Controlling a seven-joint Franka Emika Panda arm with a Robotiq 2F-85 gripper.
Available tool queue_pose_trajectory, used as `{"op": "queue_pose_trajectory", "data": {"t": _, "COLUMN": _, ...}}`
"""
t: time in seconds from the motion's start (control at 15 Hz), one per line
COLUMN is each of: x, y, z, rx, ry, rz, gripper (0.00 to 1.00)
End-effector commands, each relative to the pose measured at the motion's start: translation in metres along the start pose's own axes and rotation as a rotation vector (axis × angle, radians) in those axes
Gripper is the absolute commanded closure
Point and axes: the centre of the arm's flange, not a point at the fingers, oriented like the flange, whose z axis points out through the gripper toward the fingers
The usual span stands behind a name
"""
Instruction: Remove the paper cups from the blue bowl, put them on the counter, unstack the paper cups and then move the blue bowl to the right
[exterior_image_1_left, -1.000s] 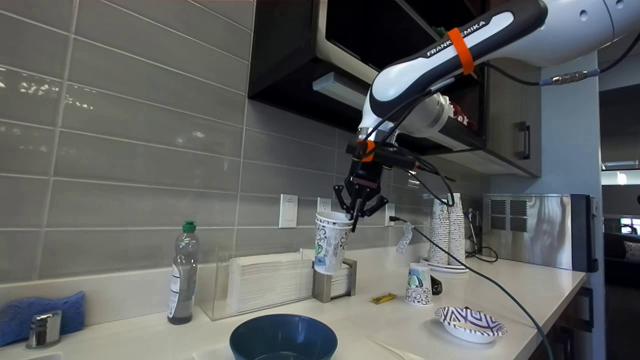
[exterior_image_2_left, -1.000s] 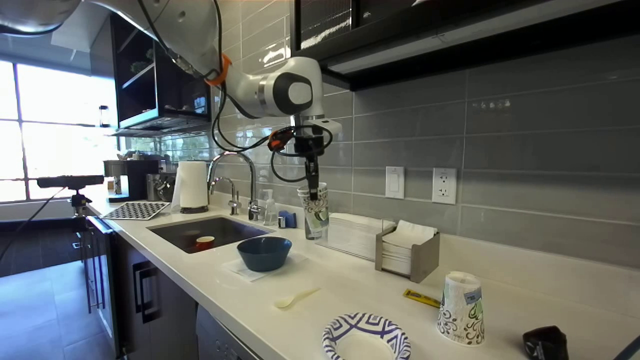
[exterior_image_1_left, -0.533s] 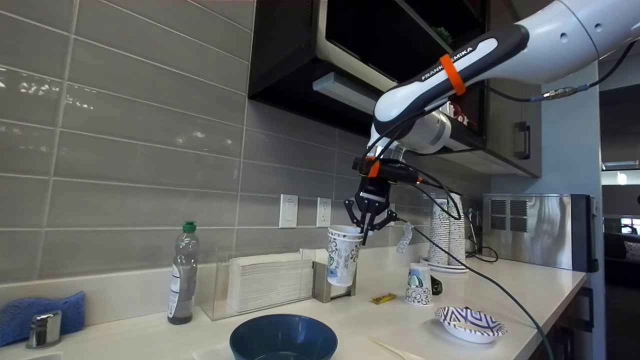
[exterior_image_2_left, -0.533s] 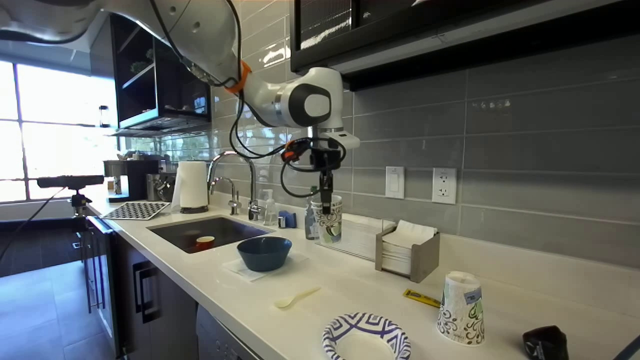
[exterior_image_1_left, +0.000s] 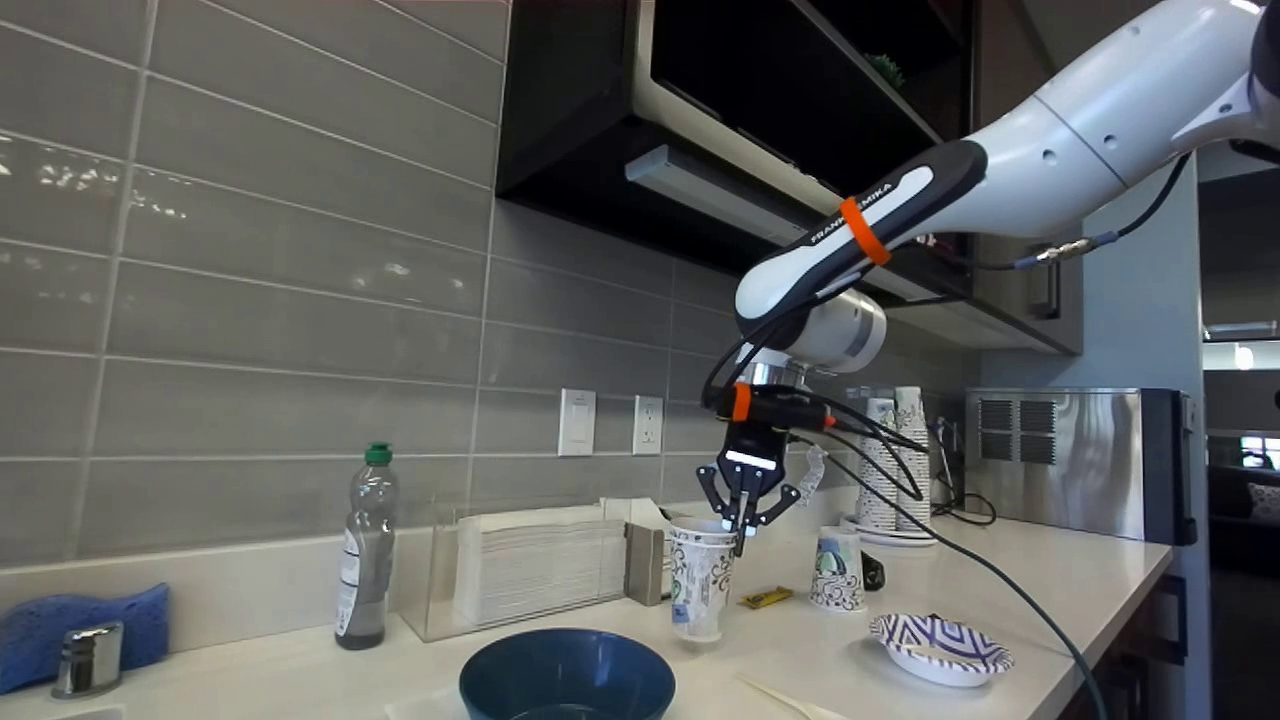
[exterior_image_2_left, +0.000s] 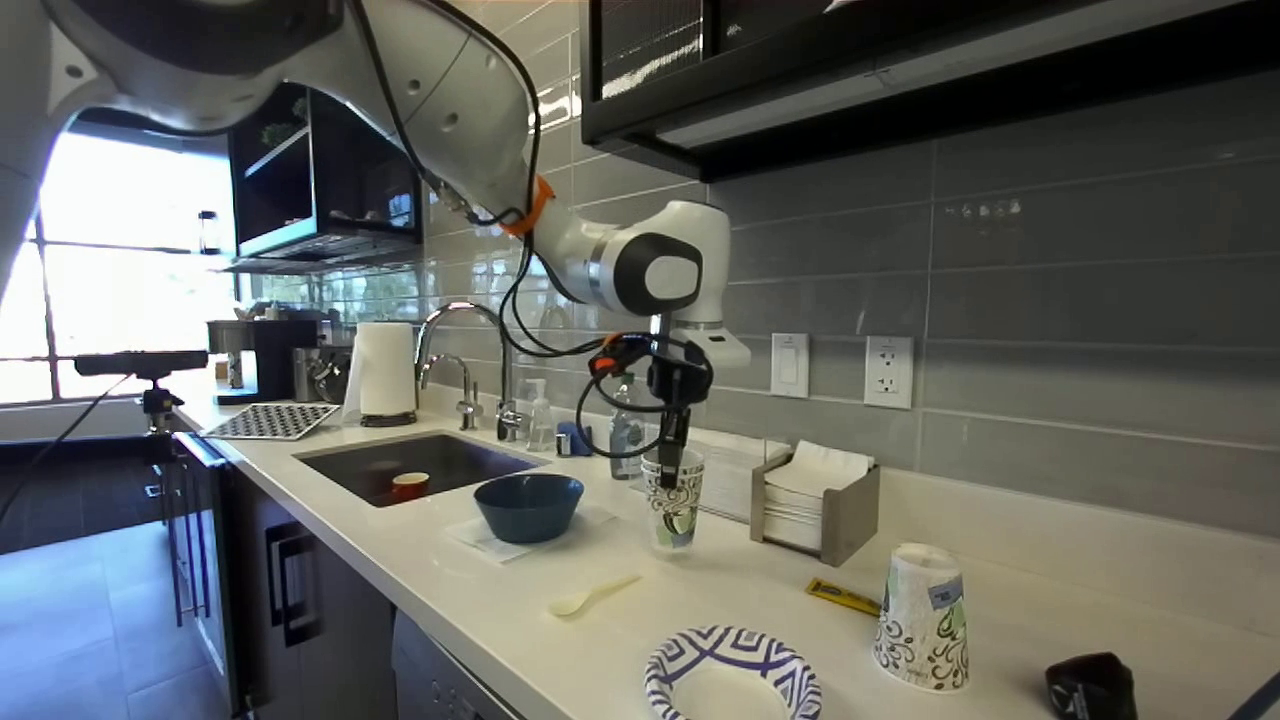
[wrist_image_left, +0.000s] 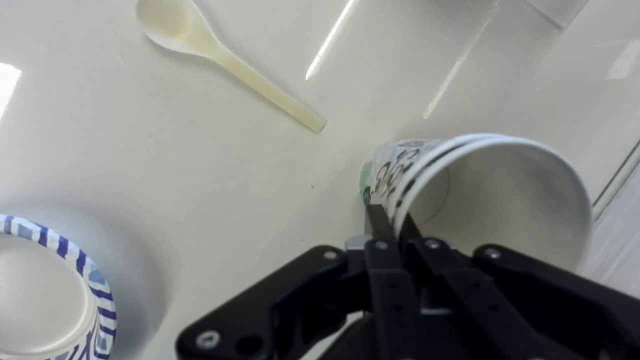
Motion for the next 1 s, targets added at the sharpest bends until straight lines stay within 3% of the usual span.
{"op": "queue_pose_trajectory", "data": {"t": 0.0, "x": 0.009, "y": -0.013, "z": 0.012, "rx": 0.002, "ry": -0.031, "rz": 0.051, "gripper": 0.99}}
{"op": "queue_pose_trajectory", "data": {"t": 0.13, "x": 0.009, "y": -0.016, "z": 0.015, "rx": 0.002, "ry": -0.036, "rz": 0.056, "gripper": 0.99}}
{"op": "queue_pose_trajectory", "data": {"t": 0.2, "x": 0.009, "y": -0.016, "z": 0.015, "rx": 0.002, "ry": -0.037, "rz": 0.059, "gripper": 0.92}}
{"op": "queue_pose_trajectory", "data": {"t": 0.27, "x": 0.009, "y": -0.018, "z": 0.014, "rx": 0.003, "ry": -0.035, "rz": 0.061, "gripper": 0.69}}
{"op": "queue_pose_trajectory", "data": {"t": 0.47, "x": 0.006, "y": -0.021, "z": 0.011, "rx": 0.011, "ry": -0.027, "rz": 0.060, "gripper": 0.58}}
{"op": "queue_pose_trajectory", "data": {"t": 0.53, "x": 0.005, "y": -0.023, "z": 0.009, "rx": 0.011, "ry": -0.020, "rz": 0.058, "gripper": 0.89}}
{"op": "queue_pose_trajectory", "data": {"t": 0.73, "x": 0.002, "y": -0.028, "z": 0.003, "rx": 0.018, "ry": -0.012, "rz": 0.054, "gripper": 0.99}}
{"op": "queue_pose_trajectory", "data": {"t": 0.93, "x": 0.000, "y": -0.030, "z": 0.000, "rx": 0.021, "ry": -0.008, "rz": 0.056, "gripper": 1.00}}
